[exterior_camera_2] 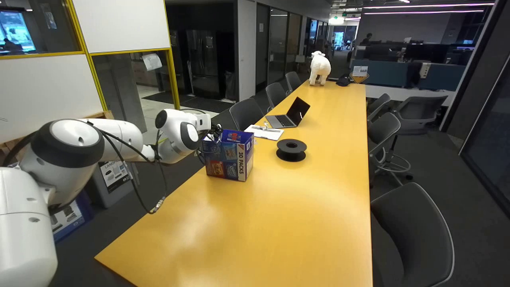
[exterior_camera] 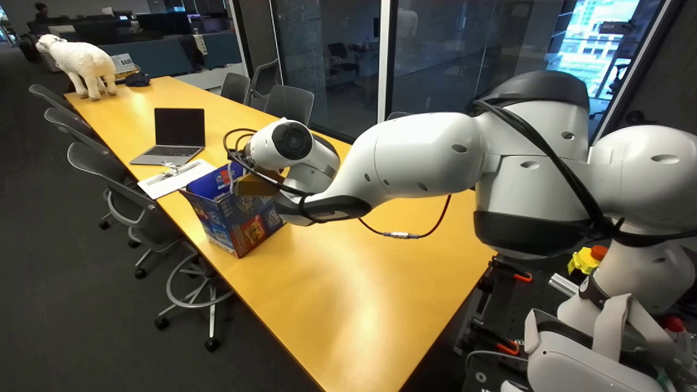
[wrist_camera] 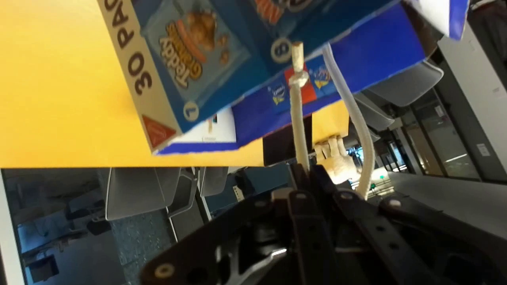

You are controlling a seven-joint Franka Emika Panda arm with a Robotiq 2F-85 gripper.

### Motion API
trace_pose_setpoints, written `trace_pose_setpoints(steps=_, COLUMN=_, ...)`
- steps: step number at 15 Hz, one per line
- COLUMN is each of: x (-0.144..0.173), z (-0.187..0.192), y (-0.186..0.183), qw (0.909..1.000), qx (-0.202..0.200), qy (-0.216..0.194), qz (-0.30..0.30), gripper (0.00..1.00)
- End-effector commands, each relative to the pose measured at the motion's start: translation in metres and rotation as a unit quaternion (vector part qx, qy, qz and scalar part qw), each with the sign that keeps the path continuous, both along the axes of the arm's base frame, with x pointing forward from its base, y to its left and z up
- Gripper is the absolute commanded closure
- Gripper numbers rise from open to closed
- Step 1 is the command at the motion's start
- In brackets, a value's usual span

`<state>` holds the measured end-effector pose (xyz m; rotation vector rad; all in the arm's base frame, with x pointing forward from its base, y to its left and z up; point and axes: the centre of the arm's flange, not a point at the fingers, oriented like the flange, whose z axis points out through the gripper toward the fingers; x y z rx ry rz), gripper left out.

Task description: Put the ropes into the box.

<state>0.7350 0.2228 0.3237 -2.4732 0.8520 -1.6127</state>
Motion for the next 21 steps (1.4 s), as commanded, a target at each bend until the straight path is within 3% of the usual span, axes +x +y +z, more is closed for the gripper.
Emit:
trace_pose_setpoints(steps=1, x=0.012, z=-0.032, y=0.016, qw=0.9995, qx=0.027, qy=0.014, qz=0.007, gripper=0.93)
trace_pose_setpoints(steps=7, x=0.018, z=-0.054, y=0.024, qw=0.9987, qx=0.043, qy=0.025, qz=0.008, gripper=0.93)
trace_pose_setpoints(steps=14, x=0.037, z=-0.03, y=0.028, qw=0.9978, qx=0.067, qy=0.007, qz=-0.003, gripper=0.94)
trace_pose_setpoints(steps=21, x=0.068, z=-0.042, y=0.044, qw=0.9968, qx=0.079, qy=0.003, qz=-0.013, gripper=0.93)
